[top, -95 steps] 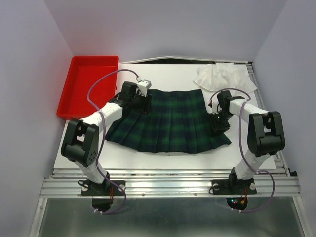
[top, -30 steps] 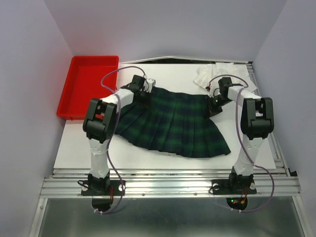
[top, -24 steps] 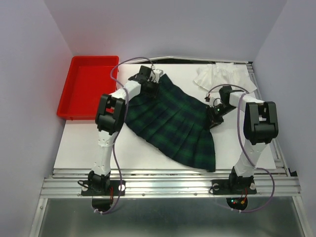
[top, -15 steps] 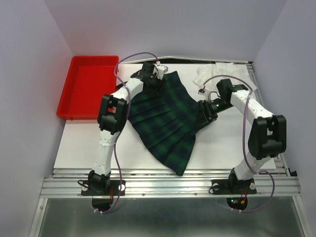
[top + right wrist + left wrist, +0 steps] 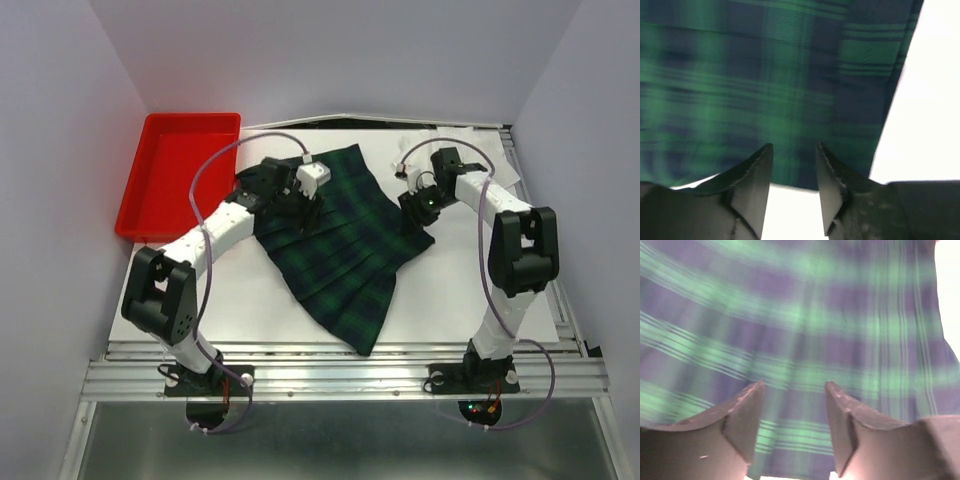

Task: Fold and stack the skirts
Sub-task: Flatten the skirt out

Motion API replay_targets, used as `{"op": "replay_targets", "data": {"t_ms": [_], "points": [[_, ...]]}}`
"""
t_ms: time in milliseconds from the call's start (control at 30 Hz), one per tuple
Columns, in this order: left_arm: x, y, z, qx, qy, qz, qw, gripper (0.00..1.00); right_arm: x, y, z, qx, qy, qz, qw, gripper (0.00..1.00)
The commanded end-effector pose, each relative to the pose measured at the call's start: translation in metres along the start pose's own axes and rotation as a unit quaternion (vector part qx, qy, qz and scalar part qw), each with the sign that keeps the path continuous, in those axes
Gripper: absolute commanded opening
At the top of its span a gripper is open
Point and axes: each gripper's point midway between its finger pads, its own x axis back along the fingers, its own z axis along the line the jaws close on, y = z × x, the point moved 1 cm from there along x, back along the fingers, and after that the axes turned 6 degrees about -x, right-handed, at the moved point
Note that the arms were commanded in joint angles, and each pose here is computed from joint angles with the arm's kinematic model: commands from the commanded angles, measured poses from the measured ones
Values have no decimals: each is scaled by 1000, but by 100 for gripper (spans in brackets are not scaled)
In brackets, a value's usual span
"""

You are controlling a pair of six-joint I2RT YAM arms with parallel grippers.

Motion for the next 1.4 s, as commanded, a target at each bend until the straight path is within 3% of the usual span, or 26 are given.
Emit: {"op": "replay_targets", "data": {"t_ms": [0,233,400,600,700,767,800,833,867,933,967,1000,1067,1133,1267,1367], "points": [[-27,-70,-34,31,-46,82,995,59,-19,13,-36,36,-39,1,999,43],[-55,-115,-24,56,-41,158,985,45,-34,-51,-58,52,-89,81,991,39],[-88,-131,12,70,-11,190,979,43,-28,-106,-37,47,-70,130,988,39],[-116,-96,89,71,45,172,981,42,-25,-131,22,45,-15,148,988,39],[-100,-49,99,32,51,129,990,51,-19,-112,32,52,-22,118,991,48],[-82,-39,89,8,41,106,993,60,-7,-97,34,63,-34,98,993,53],[-54,-6,79,-15,38,59,997,62,-1,-90,35,72,-40,86,993,57],[-41,-3,73,-27,36,47,998,65,7,-85,39,80,-43,75,993,67],[-32,-18,62,-35,30,47,998,69,15,-77,42,91,-46,59,993,73],[9,0,46,-89,36,2,995,73,35,-66,55,117,-48,22,992,81],[17,-21,35,-99,25,15,995,74,41,-65,60,125,-47,13,991,82],[41,-10,23,-126,26,-14,992,75,44,-64,66,139,-42,9,989,82],[53,-40,5,-156,8,-6,988,76,46,-71,76,159,-39,5,987,82],[72,-43,-14,-201,-1,-31,979,78,43,-73,79,181,-46,0,982,81],[66,-100,-57,-242,-44,7,969,79,18,-83,78,236,-68,10,969,80],[51,-125,-102,-305,-86,33,948,79,4,-93,69,291,-90,27,952,80]]}}
